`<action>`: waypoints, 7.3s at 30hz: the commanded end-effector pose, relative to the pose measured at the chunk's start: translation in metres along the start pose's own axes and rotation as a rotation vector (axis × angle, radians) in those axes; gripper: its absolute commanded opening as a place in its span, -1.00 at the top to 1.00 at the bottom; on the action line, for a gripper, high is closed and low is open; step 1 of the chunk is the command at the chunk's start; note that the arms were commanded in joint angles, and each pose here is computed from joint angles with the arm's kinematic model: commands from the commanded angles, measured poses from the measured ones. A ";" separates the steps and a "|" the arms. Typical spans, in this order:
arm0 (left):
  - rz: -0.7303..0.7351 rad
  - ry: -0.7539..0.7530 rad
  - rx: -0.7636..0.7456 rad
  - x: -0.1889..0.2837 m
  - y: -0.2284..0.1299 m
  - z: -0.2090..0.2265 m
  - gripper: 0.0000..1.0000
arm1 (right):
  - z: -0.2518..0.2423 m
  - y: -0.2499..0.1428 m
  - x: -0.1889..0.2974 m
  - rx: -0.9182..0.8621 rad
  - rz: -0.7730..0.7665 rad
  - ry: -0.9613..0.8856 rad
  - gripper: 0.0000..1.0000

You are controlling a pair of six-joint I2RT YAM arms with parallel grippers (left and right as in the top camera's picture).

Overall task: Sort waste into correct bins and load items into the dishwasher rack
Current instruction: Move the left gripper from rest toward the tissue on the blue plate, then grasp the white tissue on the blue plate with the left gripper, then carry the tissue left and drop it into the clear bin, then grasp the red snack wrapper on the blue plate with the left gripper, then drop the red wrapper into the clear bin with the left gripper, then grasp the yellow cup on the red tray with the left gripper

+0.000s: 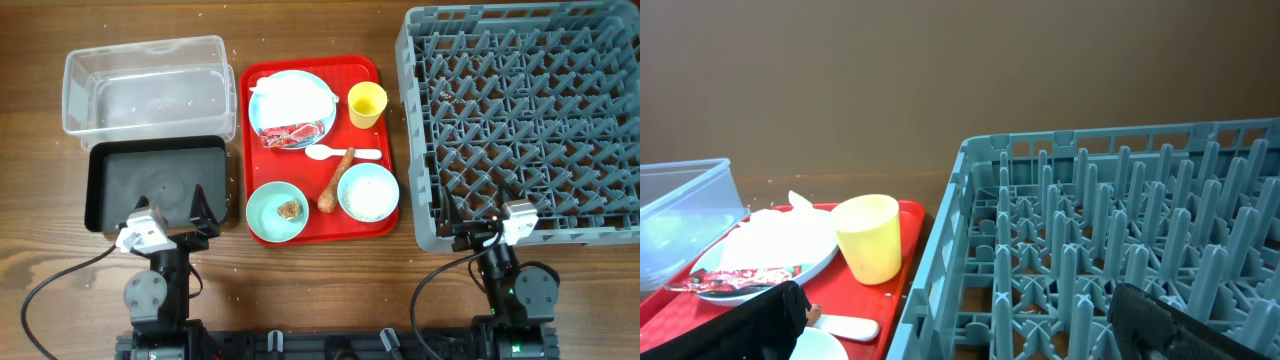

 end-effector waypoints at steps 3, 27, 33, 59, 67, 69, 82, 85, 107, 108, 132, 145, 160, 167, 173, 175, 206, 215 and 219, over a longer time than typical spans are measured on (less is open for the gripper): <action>-0.057 0.090 -0.060 0.000 0.005 0.010 -1.00 | -0.003 0.004 0.000 0.029 -0.023 -0.032 -0.99; 0.350 -0.162 -0.002 -0.123 0.193 -0.156 -0.99 | -0.022 0.228 -0.098 0.178 -0.040 0.229 -0.99; 0.820 0.022 -0.303 -0.233 0.110 -0.219 -0.99 | -0.019 0.216 -0.141 0.033 0.264 0.377 -1.00; 1.511 -0.075 -0.669 -0.271 -0.184 -0.161 -0.21 | -0.014 0.153 -0.160 -0.240 0.574 0.371 -0.99; 1.262 -0.059 -0.513 -0.280 -0.081 -0.206 0.92 | -0.013 0.154 -0.161 -0.243 0.566 0.388 -0.99; 1.079 -0.043 -0.394 -0.270 0.013 -0.215 0.92 | -0.013 0.154 -0.161 -0.244 0.566 0.388 -0.99; 1.176 0.418 -0.124 -0.297 0.030 -0.009 -1.00 | -0.013 0.154 -0.161 -0.246 0.570 0.388 -0.99; 1.100 0.379 -0.137 -0.304 0.049 -0.024 -1.00 | -0.013 0.153 -0.160 -0.247 0.573 0.389 -0.99; 1.439 -0.332 -0.810 -0.269 -0.184 -0.197 -0.98 | -0.011 0.145 -0.154 -0.265 0.634 0.390 -1.00; 1.454 -0.327 -0.811 -0.268 -0.190 -0.194 -0.91 | -0.011 0.144 -0.154 -0.267 0.640 0.390 -0.99; 1.100 0.595 0.052 -0.281 0.076 -0.019 -0.29 | -0.011 0.145 -0.155 -0.264 0.632 0.389 -0.99; 1.176 0.270 -0.132 -0.259 0.000 -0.194 -1.00 | -0.011 0.146 -0.156 -0.277 0.628 0.384 -1.00; 1.220 0.433 0.035 -0.234 -0.153 -0.175 -0.38 | -0.011 0.144 -0.154 -0.285 0.642 0.384 -0.99; 1.272 0.473 0.023 -0.233 -0.179 -0.162 0.49 | -0.011 0.144 -0.154 -0.284 0.643 0.384 -0.99; 1.301 0.409 0.008 -0.235 -0.162 -0.173 0.92 | -0.013 0.143 -0.155 -0.273 0.648 0.360 -0.99; 1.267 0.364 0.000 -0.244 -0.117 -0.186 0.92 | -0.013 0.143 -0.155 -0.272 0.644 0.359 -0.99; 1.299 -0.367 -0.564 -0.229 -0.125 -0.303 -0.66 | -0.014 0.129 -0.159 -0.307 0.711 0.336 -0.98; 1.372 -0.319 -0.568 -0.237 -0.163 -0.282 0.01 | -0.014 0.129 -0.158 -0.307 0.713 0.333 -0.98; 1.382 -0.314 -0.570 -0.239 -0.175 -0.278 0.39 | -0.014 0.129 -0.158 -0.306 0.713 0.332 -0.99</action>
Point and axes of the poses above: each gripper's point midway between its finger pads, its own x axis back along the fingers, its own z axis along the line the jaws close on, y = z × x, the point moved 7 cm from there along x, back along the fingers, and after that the axes turned 13 degrees about x, right-handed, at the moved point
